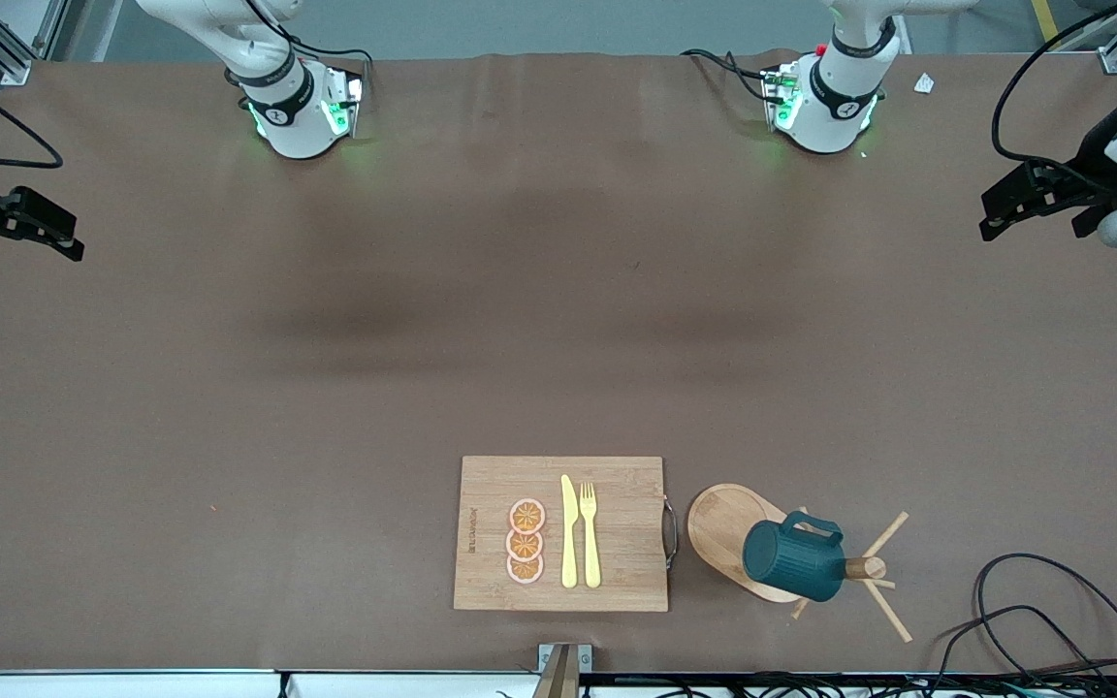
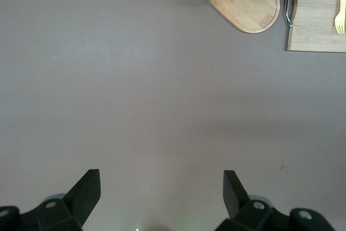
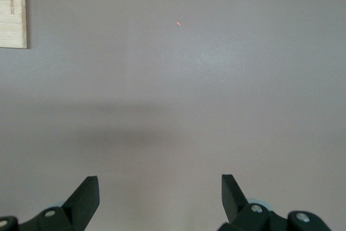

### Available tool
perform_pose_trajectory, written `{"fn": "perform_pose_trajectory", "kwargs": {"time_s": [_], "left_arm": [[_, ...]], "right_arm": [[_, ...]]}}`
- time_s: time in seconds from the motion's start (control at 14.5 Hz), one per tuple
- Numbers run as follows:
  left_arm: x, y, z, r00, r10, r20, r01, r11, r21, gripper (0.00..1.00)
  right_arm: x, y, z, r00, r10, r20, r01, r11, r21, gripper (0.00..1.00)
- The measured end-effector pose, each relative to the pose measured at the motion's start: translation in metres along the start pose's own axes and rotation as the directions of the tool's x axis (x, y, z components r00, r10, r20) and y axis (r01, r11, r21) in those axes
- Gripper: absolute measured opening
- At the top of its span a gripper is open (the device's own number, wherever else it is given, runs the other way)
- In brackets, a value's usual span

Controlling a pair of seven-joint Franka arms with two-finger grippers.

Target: Transfer cup from left to right arm and place

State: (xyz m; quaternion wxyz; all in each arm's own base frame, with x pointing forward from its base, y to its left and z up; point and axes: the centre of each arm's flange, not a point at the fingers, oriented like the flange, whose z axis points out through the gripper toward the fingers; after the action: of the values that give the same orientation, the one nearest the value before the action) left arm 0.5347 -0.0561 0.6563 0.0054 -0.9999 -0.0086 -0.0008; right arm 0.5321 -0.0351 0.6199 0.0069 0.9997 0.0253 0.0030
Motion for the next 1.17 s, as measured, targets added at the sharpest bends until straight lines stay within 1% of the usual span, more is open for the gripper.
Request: {"fn": "perform_pose_trajectory", "kwargs": {"time_s": [0.48, 0.76, 0.83, 0.97, 1.17], "left_arm": [[0.001, -0.009, -0.001, 1.000, -0.015, -0.003, 0.015, 1.000, 0.006, 1.00], [0.009, -0.012, 0.005, 1.000, -0.027, 0.000, 0.027, 1.000, 0.006, 1.00], [0.013, -0.011, 0.006, 0.999, -0.047, -0.003, 0.047, 0.999, 0.002, 1.00], [0.024, -0.006, 0.009, 0.991, -0.134, -0.013, 0.134, 0.991, -0.017, 1.00], [0.045, 0.004, 0.013, 0.959, -0.275, -0.068, 0.268, 0.959, -0.090, 1.00]], "right_arm": [[0.000, 0.000, 0.000, 1.000, 0.000, 0.000, 0.000, 1.000, 0.000, 1.00], [0.000, 0.000, 0.000, 1.000, 0.000, 0.000, 0.000, 1.000, 0.000, 1.00], [0.000, 0.000, 0.000, 1.000, 0.000, 0.000, 0.000, 1.000, 0.000, 1.00], [0.000, 0.000, 0.000, 1.000, -0.001, 0.000, 0.001, 1.000, 0.000, 1.00], [0.000, 0.000, 0.000, 1.000, -0.001, 0.001, 0.001, 1.000, 0.000, 1.00]]}}
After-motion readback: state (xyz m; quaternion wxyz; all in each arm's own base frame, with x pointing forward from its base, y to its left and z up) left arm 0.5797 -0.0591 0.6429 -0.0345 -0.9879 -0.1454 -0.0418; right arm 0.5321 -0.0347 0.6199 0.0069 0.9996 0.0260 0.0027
